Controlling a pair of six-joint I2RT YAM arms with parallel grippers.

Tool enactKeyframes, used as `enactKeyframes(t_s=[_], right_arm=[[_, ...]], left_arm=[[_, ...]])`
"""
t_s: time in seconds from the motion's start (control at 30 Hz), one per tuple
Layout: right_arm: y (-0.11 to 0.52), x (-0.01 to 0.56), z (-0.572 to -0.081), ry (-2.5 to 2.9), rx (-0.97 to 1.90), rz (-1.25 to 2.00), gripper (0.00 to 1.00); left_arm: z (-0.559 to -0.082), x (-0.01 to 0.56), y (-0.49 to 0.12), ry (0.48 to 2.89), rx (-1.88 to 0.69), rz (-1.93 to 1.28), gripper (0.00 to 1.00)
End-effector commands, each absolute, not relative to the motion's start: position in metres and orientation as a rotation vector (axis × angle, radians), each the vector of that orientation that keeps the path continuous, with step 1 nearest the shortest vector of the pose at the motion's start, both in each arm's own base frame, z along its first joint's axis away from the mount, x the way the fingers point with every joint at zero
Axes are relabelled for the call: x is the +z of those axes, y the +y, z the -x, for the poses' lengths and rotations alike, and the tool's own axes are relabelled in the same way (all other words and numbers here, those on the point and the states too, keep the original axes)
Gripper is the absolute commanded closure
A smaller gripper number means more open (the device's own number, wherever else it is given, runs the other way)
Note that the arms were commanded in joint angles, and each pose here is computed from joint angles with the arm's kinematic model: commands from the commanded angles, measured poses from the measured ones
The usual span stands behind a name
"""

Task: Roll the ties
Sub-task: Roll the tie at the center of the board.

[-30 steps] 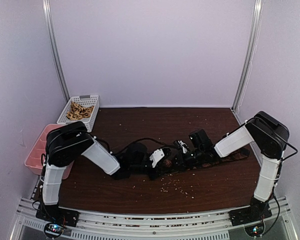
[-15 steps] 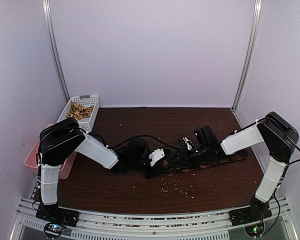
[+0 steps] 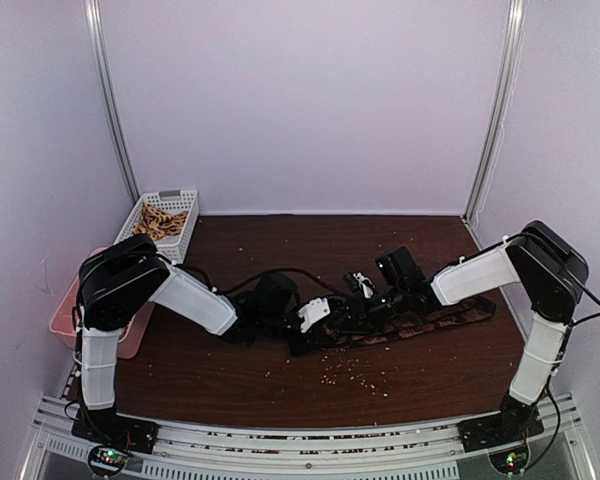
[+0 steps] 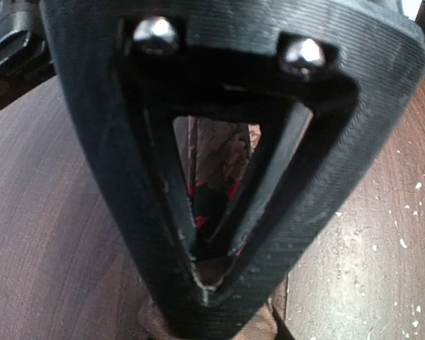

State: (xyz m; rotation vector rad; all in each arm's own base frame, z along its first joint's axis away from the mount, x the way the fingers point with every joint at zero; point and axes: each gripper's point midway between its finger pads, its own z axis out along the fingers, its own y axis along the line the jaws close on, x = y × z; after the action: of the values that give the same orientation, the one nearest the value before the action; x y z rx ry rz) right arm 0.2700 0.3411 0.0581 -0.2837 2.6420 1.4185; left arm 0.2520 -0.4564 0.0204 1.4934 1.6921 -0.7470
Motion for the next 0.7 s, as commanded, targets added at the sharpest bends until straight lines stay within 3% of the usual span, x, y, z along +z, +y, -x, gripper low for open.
enactKeyframes(t_s=[0.0,0.1,0.13,0.33,0.53,0.6,0.67], right_arm=[[0.341,0.049,-0.266,2.671,1.374,0.335,0.74],[0.339,0.046,-0.265,2.674,1.362,0.343,0.97],[0.338,0.045,-0.265,2.675,1.358,0.339,1.0],[0.33,0.03,-0.26,2.71,1.333,0.287,1.0],[0.32,0.019,-0.256,2.727,1.329,0.234,1.0],[0.317,0.018,-0.255,2.727,1.329,0.219,1.0],[0.315,0.016,-0.255,2.725,1.326,0.21,1.0]], left_arm=[[-0.216,-0.058,-0.407,1.976,-0.698,-1.671,0.74],[-0.216,-0.057,-0.408,1.969,-0.699,-1.673,0.72],[-0.217,-0.056,-0.408,1.968,-0.694,-1.671,0.7],[-0.235,-0.022,-0.409,1.886,-0.676,-1.54,0.4],[-0.246,0.015,-0.414,1.748,-0.678,-1.41,0.28],[-0.245,0.02,-0.416,1.721,-0.709,-1.37,0.17],[-0.243,0.02,-0.42,1.717,-0.718,-1.349,0.13]])
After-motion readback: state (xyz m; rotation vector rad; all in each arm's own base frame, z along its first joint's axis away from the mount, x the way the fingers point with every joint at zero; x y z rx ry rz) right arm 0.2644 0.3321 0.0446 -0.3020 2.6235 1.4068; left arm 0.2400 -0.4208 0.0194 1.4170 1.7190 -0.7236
